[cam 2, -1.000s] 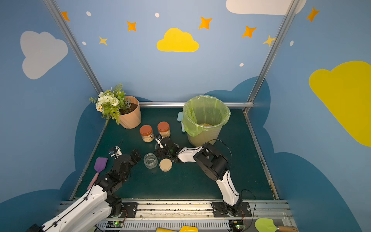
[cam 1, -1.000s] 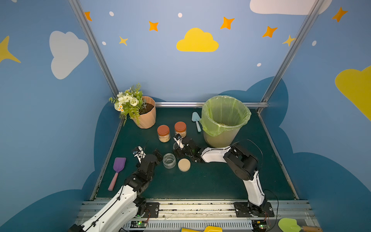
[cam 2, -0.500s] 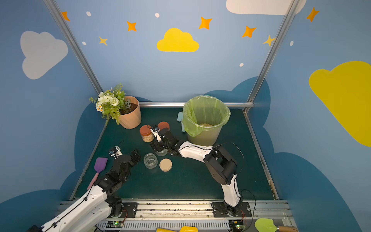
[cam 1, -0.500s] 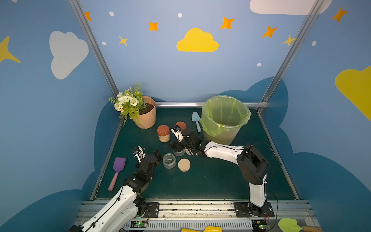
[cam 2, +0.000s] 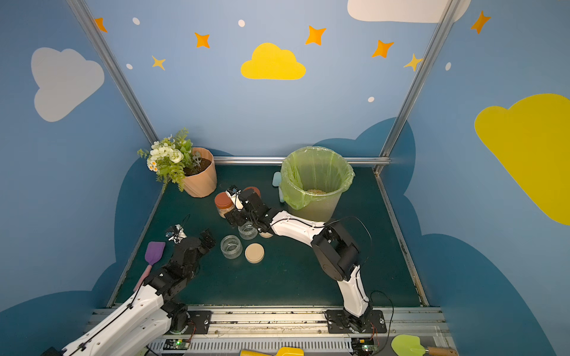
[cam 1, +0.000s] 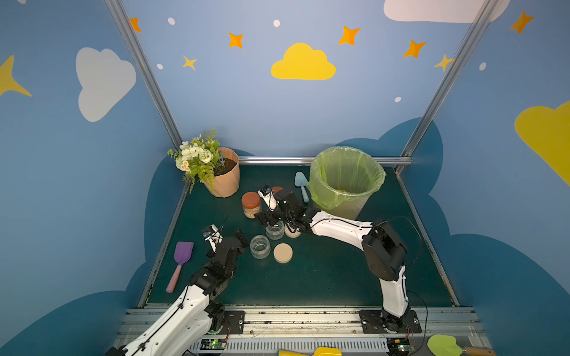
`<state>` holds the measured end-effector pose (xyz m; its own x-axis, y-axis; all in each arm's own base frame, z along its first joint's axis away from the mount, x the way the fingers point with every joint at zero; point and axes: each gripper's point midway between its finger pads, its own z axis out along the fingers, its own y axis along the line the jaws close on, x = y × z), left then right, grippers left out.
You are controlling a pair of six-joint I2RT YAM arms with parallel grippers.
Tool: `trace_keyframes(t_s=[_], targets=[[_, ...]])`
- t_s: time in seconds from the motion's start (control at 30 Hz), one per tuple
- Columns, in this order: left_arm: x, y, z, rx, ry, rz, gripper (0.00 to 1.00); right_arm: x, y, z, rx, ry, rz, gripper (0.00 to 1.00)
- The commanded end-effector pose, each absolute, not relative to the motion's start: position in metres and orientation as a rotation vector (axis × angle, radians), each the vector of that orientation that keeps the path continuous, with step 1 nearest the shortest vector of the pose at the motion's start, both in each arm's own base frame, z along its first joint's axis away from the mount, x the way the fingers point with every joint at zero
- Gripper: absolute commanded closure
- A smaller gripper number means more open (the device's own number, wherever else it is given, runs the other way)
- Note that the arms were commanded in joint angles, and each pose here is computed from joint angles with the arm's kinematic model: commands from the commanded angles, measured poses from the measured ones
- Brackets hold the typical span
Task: Empty expired oatmeal from jars
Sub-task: Place the jar at the center of the board, then pick up the jar from the center of the board.
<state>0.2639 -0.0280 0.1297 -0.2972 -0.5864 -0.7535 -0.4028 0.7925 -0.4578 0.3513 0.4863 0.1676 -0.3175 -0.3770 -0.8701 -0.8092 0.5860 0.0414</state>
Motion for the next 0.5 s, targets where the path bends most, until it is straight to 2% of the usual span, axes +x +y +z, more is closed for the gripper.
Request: trace_keyframes(t_s=[0.0,0.47], targets=[[0.263,-0.021,0.142,-0.768,1.899,-0.199,0.00,0.357,0.498,0.159,-1.022,1.943,0.637,0.02],[0.260,-0.012,0.152,-0.812,1.863,-0.192,0.00,0.404,0.527,0.132,-1.013,2.028,0.563,0.02]])
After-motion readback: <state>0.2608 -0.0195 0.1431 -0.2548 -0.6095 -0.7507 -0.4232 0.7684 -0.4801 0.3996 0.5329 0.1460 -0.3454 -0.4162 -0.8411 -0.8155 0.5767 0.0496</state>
